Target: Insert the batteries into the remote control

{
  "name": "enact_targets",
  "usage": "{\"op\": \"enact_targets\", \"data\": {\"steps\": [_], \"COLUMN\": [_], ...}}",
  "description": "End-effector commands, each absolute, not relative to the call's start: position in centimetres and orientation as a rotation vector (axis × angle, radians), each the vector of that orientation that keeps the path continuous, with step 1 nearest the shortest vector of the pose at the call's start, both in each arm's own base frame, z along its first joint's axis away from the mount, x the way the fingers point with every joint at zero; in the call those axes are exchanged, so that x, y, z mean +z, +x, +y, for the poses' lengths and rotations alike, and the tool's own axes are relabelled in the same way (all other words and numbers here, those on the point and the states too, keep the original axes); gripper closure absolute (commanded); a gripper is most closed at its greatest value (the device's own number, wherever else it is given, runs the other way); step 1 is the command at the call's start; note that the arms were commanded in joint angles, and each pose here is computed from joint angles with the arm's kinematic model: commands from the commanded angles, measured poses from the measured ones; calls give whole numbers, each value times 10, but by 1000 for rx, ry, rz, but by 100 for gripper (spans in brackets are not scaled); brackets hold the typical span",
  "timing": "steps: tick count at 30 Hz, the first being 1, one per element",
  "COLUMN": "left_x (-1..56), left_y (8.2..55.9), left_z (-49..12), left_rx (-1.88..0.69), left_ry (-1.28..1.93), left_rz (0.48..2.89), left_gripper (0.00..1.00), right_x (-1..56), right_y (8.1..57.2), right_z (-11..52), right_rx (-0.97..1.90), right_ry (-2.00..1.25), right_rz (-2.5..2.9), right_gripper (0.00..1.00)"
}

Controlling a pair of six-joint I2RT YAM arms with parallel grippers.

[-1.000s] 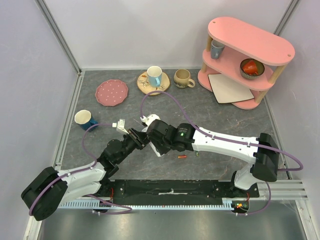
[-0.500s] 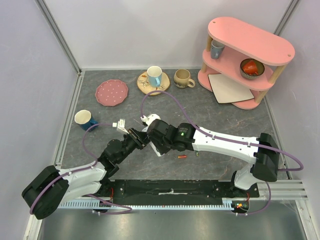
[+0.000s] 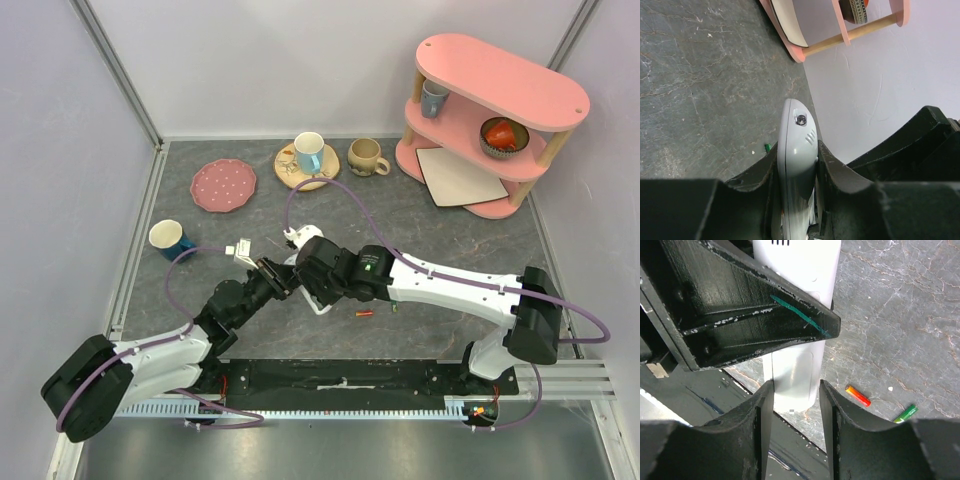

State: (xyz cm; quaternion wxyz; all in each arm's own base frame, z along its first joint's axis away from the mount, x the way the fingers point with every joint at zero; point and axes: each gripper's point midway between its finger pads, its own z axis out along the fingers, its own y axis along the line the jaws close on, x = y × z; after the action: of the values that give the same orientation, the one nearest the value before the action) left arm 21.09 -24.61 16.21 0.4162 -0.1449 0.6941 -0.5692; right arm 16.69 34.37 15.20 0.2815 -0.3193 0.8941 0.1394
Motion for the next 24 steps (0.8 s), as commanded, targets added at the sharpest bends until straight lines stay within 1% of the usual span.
{"op": "enact_targets", "data": {"steps": [1,3,10,16,19,20,21,23,24], "left_x": [201,200,194,192,194,194,195,197,199], "left_y": [202,202,204,205,205,205,204,204,204], "left_z": [-255,-255,-255,-257,-257,-257,-256,-253,-252], "left_rx": [-1546,-1538,-1522,-1518,-1524,-1526,-1528,-1532,-1529], "left_ry": [-299,-303,-303,-305,-312,-313,-314,-322,-323], "left_rz": [1630,1635,1655,1667,1664,1662,1657,1651,1646], "left_gripper": [98,98,98,98,98,98,98,98,98], "right_x": [167,167,182,202,220,235,231,250,231], "right_y": [184,184,181,179,184,184,184,188,193], "right_z": [350,350,359,361,352,345,337,326,312], "right_rx": [407,409,490,562,589,625,625,729,725], "right_ry": [-764,-762,-754,-735,-686,-658,-645,-572,-537], "right_rz": [2324,2324,2299,2270,2232,2194,2195,2138,2171], "right_gripper": [51,50,38,30,29,29,27,26,24]}}
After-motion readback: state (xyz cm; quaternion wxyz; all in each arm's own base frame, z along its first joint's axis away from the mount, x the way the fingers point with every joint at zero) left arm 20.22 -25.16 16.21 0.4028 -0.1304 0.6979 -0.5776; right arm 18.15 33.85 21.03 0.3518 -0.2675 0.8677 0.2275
